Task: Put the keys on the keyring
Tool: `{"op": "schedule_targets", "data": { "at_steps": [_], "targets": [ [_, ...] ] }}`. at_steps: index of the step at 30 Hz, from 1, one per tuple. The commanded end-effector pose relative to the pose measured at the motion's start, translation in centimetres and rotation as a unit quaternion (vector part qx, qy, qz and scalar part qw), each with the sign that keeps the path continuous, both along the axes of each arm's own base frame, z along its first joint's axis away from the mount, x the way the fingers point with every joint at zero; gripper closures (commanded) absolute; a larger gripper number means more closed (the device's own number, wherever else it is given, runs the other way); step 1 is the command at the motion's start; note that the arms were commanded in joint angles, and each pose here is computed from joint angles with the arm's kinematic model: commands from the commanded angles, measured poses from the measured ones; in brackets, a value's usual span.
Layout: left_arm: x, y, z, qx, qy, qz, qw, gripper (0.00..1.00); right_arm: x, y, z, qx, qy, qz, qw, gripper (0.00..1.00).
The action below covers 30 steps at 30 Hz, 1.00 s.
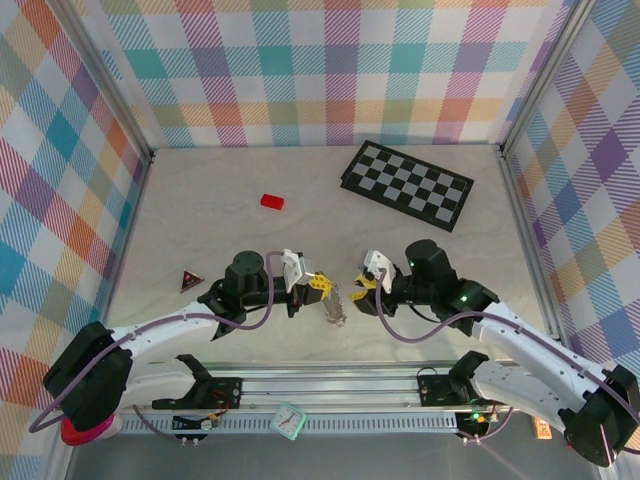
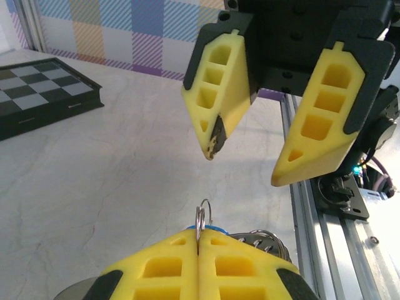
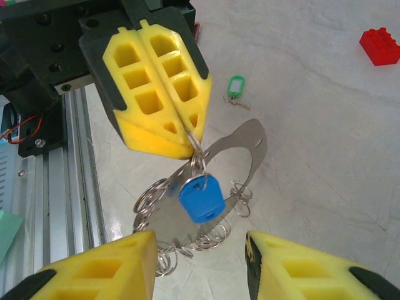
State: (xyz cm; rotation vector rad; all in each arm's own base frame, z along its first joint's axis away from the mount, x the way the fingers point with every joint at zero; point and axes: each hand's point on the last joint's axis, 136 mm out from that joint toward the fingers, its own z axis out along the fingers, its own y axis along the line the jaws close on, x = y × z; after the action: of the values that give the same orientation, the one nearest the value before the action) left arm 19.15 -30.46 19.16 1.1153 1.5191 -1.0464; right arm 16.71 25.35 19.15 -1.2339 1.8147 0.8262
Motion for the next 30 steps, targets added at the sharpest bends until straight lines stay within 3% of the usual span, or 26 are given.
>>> {"op": "schedule_targets", "data": {
  "at_steps": [1,20,30],
  "targets": [
    [0.3,-0.3,2.0,-0.038,-0.023,0.003,0.999,1.0,-0.7,0.5,0.5,0.024,-0.008,0.021,0.999,0.58],
    [-0.7,-0.6,2.8,-0.046,-0.025,-0.03,0.998,1.0,0.7,2.4,1.9,0.044,-0.039,0.043,0.997,0.58],
    [-0.9,-0.6,2.9,-0.046,-0.022,-0.036,0.998,1.0,0.7,3.0,2.2,0.046,-0.048,0.057,0.996,0.67]
  ]
}}
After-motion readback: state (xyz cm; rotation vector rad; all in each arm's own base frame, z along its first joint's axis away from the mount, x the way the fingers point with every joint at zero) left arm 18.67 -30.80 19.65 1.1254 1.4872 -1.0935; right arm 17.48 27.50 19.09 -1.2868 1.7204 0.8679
